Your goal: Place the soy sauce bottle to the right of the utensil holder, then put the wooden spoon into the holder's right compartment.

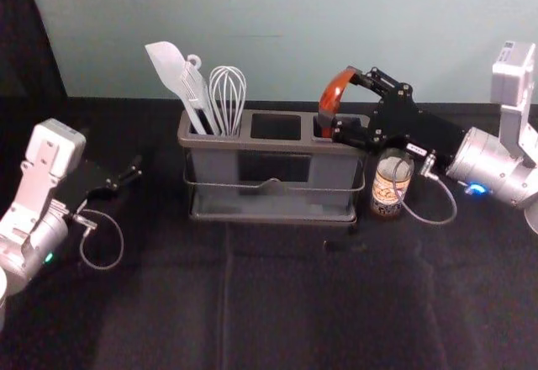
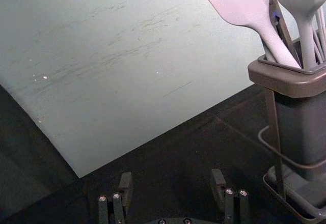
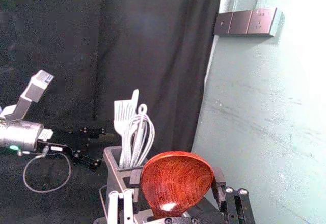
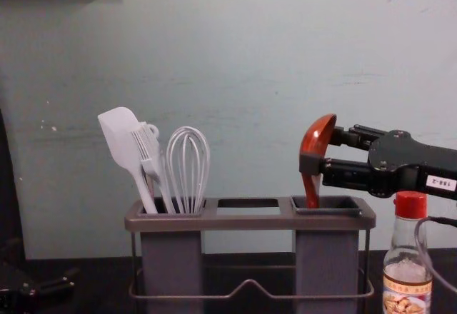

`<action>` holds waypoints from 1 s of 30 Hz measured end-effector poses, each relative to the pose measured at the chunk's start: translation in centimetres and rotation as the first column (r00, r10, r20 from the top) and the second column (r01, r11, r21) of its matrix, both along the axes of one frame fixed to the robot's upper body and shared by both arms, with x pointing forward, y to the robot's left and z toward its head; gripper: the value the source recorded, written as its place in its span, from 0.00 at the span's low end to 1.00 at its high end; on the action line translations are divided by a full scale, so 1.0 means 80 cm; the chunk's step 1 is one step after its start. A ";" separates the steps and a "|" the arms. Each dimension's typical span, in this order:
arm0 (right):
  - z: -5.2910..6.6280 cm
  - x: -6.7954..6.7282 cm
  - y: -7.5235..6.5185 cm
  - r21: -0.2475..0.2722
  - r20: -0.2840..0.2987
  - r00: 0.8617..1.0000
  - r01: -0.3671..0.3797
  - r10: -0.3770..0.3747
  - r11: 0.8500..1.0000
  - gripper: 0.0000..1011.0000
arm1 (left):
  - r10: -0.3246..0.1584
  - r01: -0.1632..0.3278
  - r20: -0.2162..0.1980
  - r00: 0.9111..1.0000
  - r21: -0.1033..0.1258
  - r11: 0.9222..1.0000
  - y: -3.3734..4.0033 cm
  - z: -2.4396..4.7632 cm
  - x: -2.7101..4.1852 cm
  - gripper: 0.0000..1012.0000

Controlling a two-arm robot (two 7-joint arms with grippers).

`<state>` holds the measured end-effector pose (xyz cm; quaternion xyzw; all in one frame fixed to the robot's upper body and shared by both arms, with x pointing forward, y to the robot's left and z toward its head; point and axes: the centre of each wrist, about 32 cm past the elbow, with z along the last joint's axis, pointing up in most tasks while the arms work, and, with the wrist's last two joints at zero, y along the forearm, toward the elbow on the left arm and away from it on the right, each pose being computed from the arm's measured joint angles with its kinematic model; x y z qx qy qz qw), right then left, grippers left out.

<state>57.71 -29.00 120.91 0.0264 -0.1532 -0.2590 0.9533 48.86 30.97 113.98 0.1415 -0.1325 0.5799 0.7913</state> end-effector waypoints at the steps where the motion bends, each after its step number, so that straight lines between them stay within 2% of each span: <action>1: 0.000 0.000 0.000 0.000 -0.001 1.000 0.001 -0.001 1.000 0.83 | 0.000 0.000 0.000 1.000 0.000 1.000 0.0000 0.0000 0.0000 0.99; 23: 0.000 -0.001 0.000 -0.001 -0.004 1.000 0.005 -0.005 1.000 0.83 | 0.000 0.000 0.000 1.000 0.000 1.000 0.0000 0.0000 0.0000 0.99; 30: 0.000 -0.001 0.001 -0.001 -0.004 1.000 0.003 -0.003 1.000 0.99 | 0.000 0.000 0.000 1.000 0.000 1.000 0.0000 0.0000 0.0000 0.99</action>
